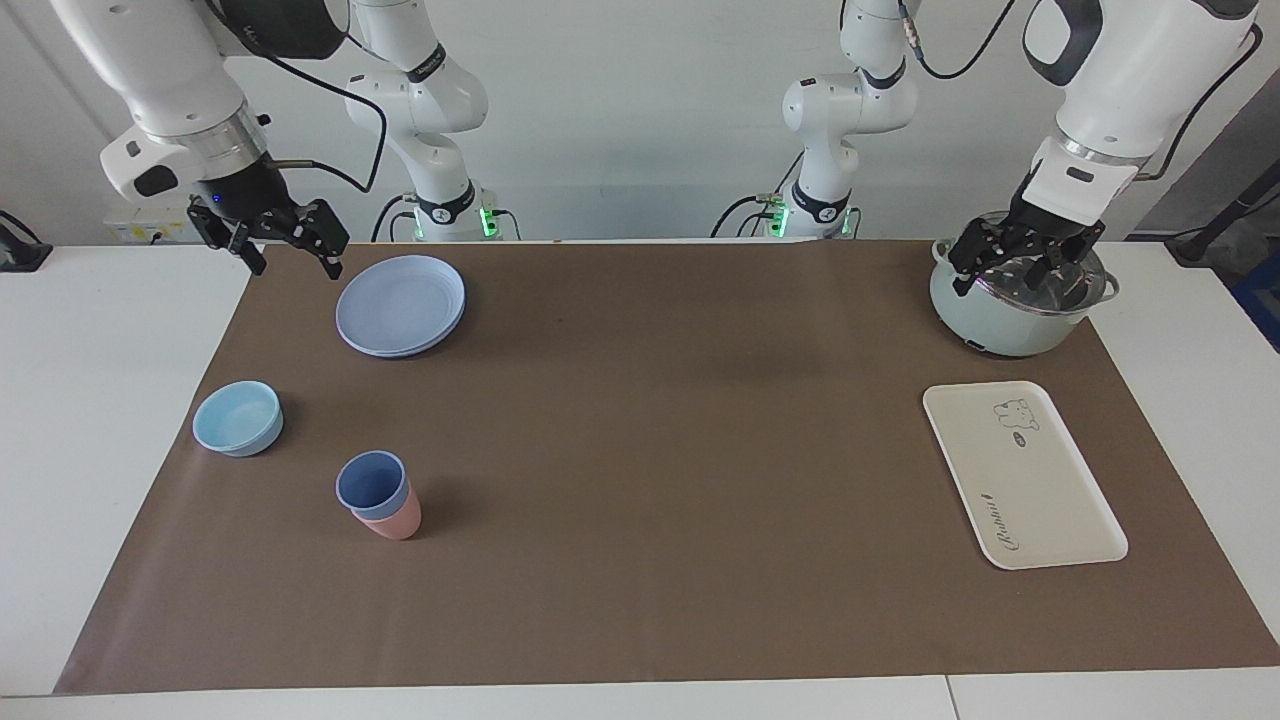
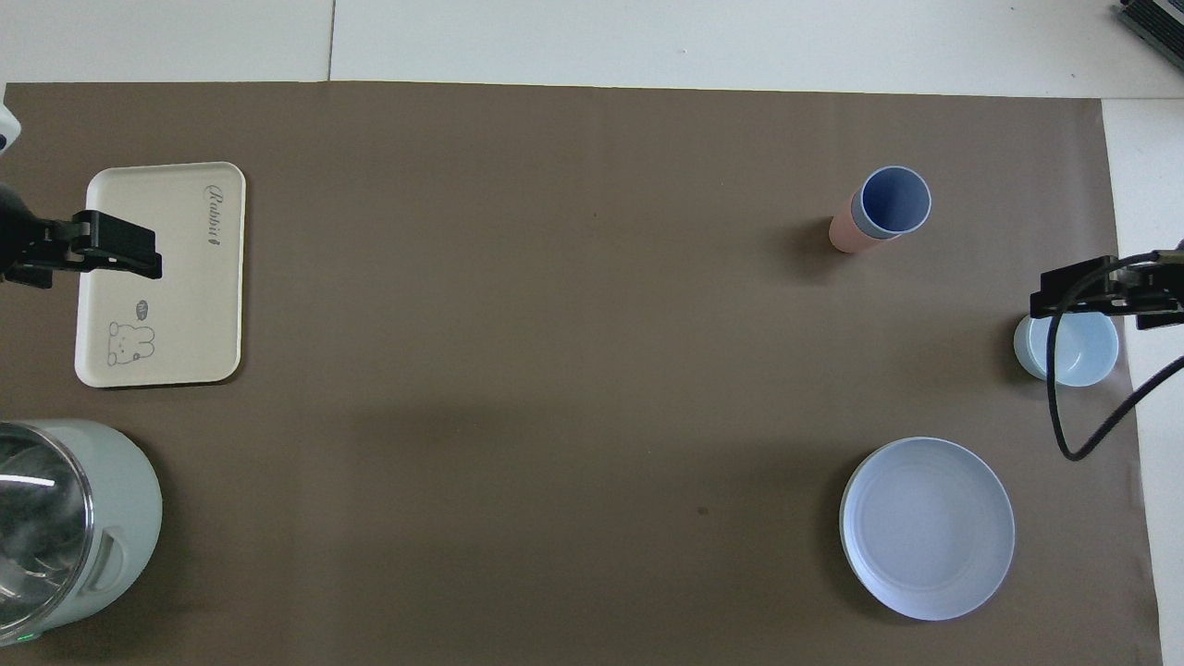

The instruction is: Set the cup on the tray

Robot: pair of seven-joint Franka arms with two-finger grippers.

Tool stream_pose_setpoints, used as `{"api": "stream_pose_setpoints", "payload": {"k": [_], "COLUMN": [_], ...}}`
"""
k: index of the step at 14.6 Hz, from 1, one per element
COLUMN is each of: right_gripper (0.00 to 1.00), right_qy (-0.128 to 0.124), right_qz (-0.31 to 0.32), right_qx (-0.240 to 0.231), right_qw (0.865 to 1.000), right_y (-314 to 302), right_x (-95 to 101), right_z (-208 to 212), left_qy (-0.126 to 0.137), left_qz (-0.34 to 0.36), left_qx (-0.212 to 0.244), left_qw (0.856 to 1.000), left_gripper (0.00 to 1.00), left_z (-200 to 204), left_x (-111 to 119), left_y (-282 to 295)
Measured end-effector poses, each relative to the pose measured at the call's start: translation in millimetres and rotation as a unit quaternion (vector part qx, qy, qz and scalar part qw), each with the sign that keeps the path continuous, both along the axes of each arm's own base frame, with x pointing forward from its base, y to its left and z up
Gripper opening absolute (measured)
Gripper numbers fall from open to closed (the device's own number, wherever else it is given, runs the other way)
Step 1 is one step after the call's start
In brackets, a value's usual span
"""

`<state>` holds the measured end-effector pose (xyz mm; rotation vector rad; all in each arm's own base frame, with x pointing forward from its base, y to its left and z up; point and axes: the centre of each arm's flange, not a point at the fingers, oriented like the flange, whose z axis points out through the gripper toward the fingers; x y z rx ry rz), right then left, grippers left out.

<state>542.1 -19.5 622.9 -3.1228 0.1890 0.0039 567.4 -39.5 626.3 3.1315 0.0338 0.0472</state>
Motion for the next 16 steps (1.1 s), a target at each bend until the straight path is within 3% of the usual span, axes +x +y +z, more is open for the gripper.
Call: {"api": "stream_pose_setpoints", "payload": {"k": [10,16], "right_gripper": [1.0,1.0], "right_qy": [-0.007,-0.068], "right_qz": [0.003,0.153], "right_qx": [0.0,0.005], "right_qw": [1.0,0.986], "right_y": [0,-27], "right_x": [1.5,14.8], "right_z": [0,-23], "left_qy": [0.0,0.0], "left_qz": [0.0,-0.028], "left_qx": [0.0,0.001], "left_qw": [1.0,1.0], "left_gripper": [1.0,1.0], "left_z": [0,0], "left_x": [0,0], "left_y": [0,-5]}}
